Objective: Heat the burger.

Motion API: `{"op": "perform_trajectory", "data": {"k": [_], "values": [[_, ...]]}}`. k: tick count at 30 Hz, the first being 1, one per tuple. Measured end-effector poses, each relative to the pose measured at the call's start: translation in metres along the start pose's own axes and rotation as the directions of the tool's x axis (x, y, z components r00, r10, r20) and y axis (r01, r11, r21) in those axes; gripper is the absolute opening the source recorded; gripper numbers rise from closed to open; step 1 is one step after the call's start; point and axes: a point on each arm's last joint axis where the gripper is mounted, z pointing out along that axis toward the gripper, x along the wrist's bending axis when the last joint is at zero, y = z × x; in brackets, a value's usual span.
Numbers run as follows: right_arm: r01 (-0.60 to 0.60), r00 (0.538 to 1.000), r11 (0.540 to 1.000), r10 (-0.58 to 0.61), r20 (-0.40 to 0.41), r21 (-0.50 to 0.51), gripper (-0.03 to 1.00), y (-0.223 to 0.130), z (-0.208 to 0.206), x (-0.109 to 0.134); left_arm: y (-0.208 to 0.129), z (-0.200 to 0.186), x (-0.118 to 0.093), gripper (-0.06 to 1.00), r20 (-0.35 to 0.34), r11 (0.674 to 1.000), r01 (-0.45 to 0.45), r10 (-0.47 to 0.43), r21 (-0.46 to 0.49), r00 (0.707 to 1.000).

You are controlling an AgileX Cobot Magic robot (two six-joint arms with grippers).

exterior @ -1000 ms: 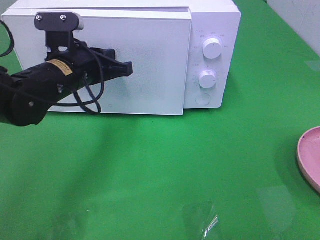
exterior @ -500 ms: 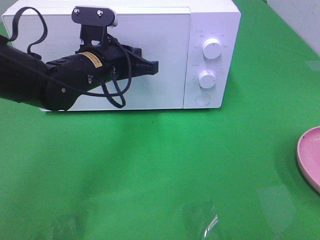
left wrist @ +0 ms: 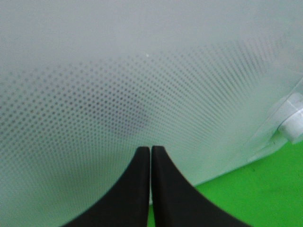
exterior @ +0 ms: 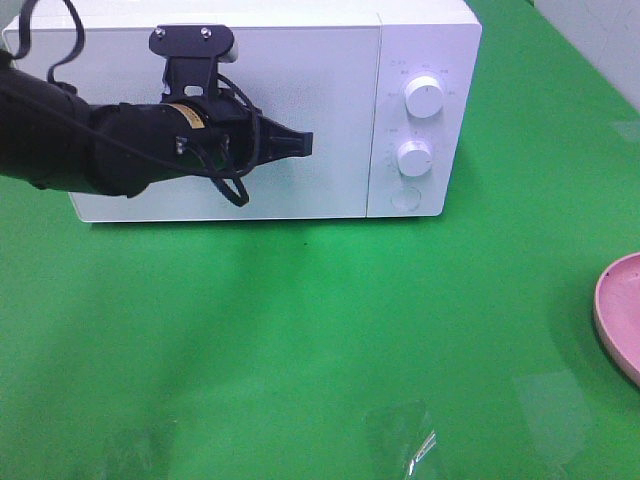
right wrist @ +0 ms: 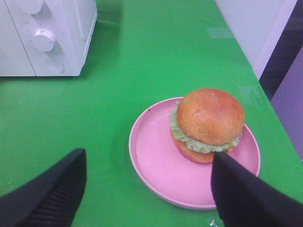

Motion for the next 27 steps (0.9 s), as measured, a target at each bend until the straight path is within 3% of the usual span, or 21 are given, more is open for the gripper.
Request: {"op": "perform_trajectory", "data": {"k": [1, 3, 6, 7, 8, 9, 10, 11, 12, 13, 14, 15, 16, 17, 19, 20, 21, 22, 23, 26, 27], "values": [[0.000, 1.000, 1.000, 0.000, 0.000, 0.000, 0.70, 0.000, 0.000, 0.000, 0.000, 0.000, 0.000, 0.00, 0.000, 1.000, 0.000, 0.000, 0.000, 1.000], [0.000, 1.000, 1.000, 0.000, 0.000, 0.000, 0.70, 0.000, 0.000, 0.000, -0.006, -0.013, -0.005, 0.17, 0.023, 0.980, 0.006, -0.011, 0.199, 1.000], [0.000, 1.000, 1.000, 0.000, 0.000, 0.000, 0.70, 0.000, 0.000, 0.000, -0.008, -0.016, -0.006, 0.25, 0.028, 0.970, 0.005, -0.013, 0.241, 1.000], [0.000, 1.000, 1.000, 0.000, 0.000, 0.000, 0.70, 0.000, 0.000, 0.000, -0.015, -0.023, -0.007, 0.56, 0.038, 0.934, 0.001, -0.015, 0.358, 0.999], [0.000, 1.000, 1.000, 0.000, 0.000, 0.000, 0.70, 0.000, 0.000, 0.000, -0.015, -0.023, -0.007, 0.56, 0.038, 0.934, 0.001, -0.015, 0.358, 0.999], [0.000, 1.000, 1.000, 0.000, 0.000, 0.000, 0.70, 0.000, 0.000, 0.000, -0.020, -0.028, -0.008, 0.78, 0.044, 0.900, -0.003, -0.018, 0.436, 0.999], [0.000, 1.000, 1.000, 0.000, 0.000, 0.000, 0.70, 0.000, 0.000, 0.000, -0.020, -0.028, -0.008, 0.78, 0.044, 0.900, -0.003, -0.018, 0.436, 0.999], [0.000, 1.000, 1.000, 0.000, 0.000, 0.000, 0.70, 0.000, 0.000, 0.000, -0.029, -0.034, -0.008, 0.91, 0.049, 0.844, -0.009, -0.020, 0.536, 0.999], [0.000, 1.000, 1.000, 0.000, 0.000, 0.000, 0.70, 0.000, 0.000, 0.000, -0.036, -0.039, -0.009, 0.95, 0.053, 0.789, -0.015, -0.022, 0.614, 0.998], [0.000, 1.000, 1.000, 0.000, 0.000, 0.000, 0.70, 0.000, 0.000, 0.000, -0.036, -0.039, -0.009, 0.95, 0.053, 0.789, -0.015, -0.022, 0.614, 0.998], [0.000, 1.000, 1.000, 0.000, 0.000, 0.000, 0.70, 0.000, 0.000, 0.000, -0.045, -0.047, -0.009, 0.96, 0.058, 0.699, -0.023, -0.027, 0.715, 0.998], [0.000, 1.000, 1.000, 0.000, 0.000, 0.000, 0.70, 0.000, 0.000, 0.000, -0.045, -0.047, -0.009, 0.96, 0.058, 0.699, -0.023, -0.027, 0.715, 0.998], [0.000, 1.000, 1.000, 0.000, 0.000, 0.000, 0.70, 0.000, 0.000, 0.000, -0.051, -0.055, -0.010, 0.97, 0.063, 0.614, -0.030, -0.031, 0.789, 0.998], [0.000, 1.000, 1.000, 0.000, 0.000, 0.000, 0.70, 0.000, 0.000, 0.000, -0.051, -0.055, -0.010, 0.97, 0.063, 0.614, -0.030, -0.031, 0.789, 0.998], [0.000, 1.000, 1.000, 0.000, 0.000, 0.000, 0.70, 0.000, 0.000, 0.000, -0.054, -0.059, -0.010, 0.97, 0.065, 0.564, -0.035, -0.033, 0.825, 0.997], [-0.001, 1.000, 1.000, 0.001, -0.001, 0.000, 0.70, 0.000, 0.000, 0.000, -0.058, -0.067, -0.010, 0.97, 0.067, 0.480, -0.041, -0.038, 0.876, 0.997], [-0.001, 1.000, 1.000, 0.001, -0.001, 0.000, 0.70, 0.000, 0.000, 0.000, -0.058, -0.067, -0.010, 0.97, 0.067, 0.480, -0.041, -0.038, 0.876, 0.997], [-0.001, 1.000, 1.000, 0.001, -0.001, 0.000, 0.70, 0.000, 0.000, 0.000, -0.061, -0.075, -0.010, 0.97, 0.071, 0.406, -0.051, -0.036, 0.913, 0.997], [-0.001, 1.000, 1.000, 0.001, -0.001, 0.000, 0.70, 0.000, 0.000, 0.000, -0.060, -0.080, -0.009, 0.97, 0.077, 0.374, -0.061, -0.029, 0.925, 0.997], [-0.001, 1.000, 1.000, 0.001, -0.001, 0.000, 0.70, 0.000, 0.000, 0.000, -0.055, -0.087, -0.009, 0.97, 0.079, 0.367, -0.063, -0.027, 0.928, 0.997], [-0.001, 1.000, 1.000, 0.001, -0.001, 0.000, 0.70, 0.000, 0.000, 0.000, -0.045, -0.094, -0.005, 0.97, 0.071, 0.386, -0.051, -0.036, 0.921, 0.997]]}}
